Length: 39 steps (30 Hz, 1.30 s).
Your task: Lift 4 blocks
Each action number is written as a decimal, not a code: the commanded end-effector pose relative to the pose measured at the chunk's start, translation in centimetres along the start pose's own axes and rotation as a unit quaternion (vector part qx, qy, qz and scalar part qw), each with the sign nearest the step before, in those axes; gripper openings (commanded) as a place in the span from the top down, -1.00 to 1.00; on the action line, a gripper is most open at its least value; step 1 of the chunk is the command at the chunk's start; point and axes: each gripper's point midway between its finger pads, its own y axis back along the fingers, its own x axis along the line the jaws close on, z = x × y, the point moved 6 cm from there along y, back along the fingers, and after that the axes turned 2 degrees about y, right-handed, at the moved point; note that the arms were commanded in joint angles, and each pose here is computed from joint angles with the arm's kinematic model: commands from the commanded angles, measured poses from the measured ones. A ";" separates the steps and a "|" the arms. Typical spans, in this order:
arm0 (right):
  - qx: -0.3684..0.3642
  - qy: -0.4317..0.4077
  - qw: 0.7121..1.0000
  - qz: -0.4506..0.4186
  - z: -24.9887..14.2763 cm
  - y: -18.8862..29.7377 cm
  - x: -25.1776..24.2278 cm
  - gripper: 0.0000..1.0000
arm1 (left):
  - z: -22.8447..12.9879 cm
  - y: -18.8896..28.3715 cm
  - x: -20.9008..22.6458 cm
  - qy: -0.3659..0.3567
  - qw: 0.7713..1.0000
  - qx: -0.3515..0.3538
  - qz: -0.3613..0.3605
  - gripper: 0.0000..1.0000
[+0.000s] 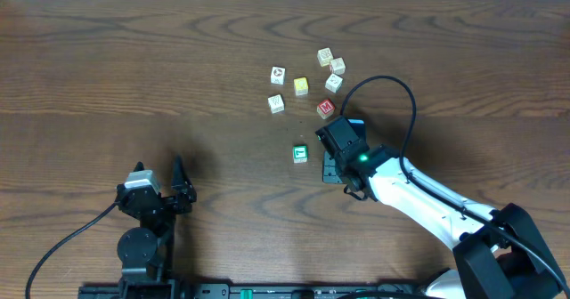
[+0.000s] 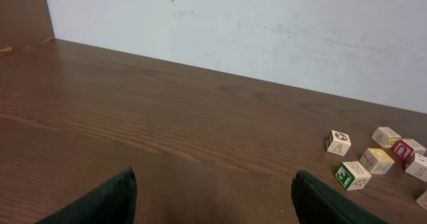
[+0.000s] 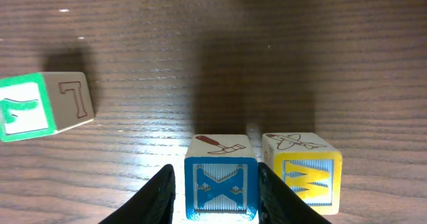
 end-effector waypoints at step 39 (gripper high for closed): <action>-0.029 0.055 0.998 0.020 2.9 2.6 2.3 0.09 | -1.4 -0.1 0.3 -0.002 1.000 0.026 0.009 -0.49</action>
